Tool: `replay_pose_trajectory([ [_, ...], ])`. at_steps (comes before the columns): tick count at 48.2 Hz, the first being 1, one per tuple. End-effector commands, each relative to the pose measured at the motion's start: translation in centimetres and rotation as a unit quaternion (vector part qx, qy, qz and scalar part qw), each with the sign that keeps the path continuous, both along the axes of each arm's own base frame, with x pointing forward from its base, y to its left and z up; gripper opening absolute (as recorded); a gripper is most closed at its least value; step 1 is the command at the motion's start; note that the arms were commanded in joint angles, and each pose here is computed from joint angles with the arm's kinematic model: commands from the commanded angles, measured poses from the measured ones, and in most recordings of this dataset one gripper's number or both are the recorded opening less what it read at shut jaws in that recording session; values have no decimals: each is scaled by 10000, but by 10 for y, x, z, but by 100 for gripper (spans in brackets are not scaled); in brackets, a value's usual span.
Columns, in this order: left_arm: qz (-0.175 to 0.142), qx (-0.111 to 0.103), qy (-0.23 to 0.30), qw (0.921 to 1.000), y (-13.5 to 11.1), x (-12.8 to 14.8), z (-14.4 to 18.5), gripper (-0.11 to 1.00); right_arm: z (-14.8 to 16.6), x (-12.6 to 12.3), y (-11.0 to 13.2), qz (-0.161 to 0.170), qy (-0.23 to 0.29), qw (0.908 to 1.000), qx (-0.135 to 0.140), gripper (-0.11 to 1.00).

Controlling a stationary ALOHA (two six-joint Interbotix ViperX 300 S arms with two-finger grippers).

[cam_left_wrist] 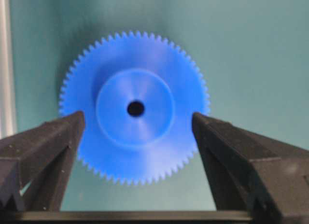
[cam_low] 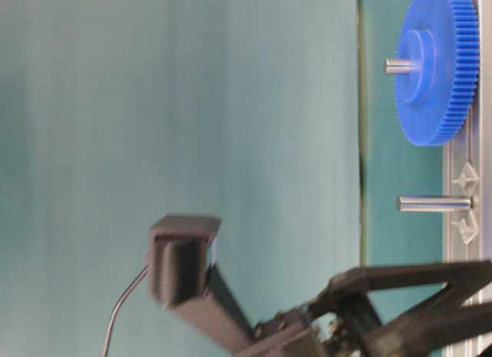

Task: Find the location of the shaft and insert the small gear.
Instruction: 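Move the left gripper down over the small blue gear and grasp it, then lift the small blue gear with the left gripper toward the empty shaft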

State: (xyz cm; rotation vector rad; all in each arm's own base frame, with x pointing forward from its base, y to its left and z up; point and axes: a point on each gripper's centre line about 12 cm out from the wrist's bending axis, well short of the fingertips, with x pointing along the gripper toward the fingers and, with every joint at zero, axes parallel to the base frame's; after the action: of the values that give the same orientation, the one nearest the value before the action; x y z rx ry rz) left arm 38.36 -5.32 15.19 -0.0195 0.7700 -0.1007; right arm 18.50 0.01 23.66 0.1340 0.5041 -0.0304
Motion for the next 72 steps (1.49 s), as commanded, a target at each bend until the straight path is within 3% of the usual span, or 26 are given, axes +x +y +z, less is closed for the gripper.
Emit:
replay_pose_trajectory([
  [1,-36,3,-147,9999,-3,10,8,90,3,3,-1,-39,-15,10000,48,8],
  [41,-96,171,395,9990,-1,16,-24,89,0,3,-1,-39,38,10000,48,8],
  [47,-93,217,713,9972,0,15,-24,82,0,3,-1,-43,31,10000,55,8],
  [53,-101,257,923,9953,0,16,-21,65,0,3,-1,-40,15,10000,48,8],
  [61,-190,315,723,9967,-1,23,-5,64,-1,2,-1,-44,23,10000,54,8],
  [72,-297,586,-119,9978,16,34,62,65,-2,1,-1,-44,0,10000,54,8],
])
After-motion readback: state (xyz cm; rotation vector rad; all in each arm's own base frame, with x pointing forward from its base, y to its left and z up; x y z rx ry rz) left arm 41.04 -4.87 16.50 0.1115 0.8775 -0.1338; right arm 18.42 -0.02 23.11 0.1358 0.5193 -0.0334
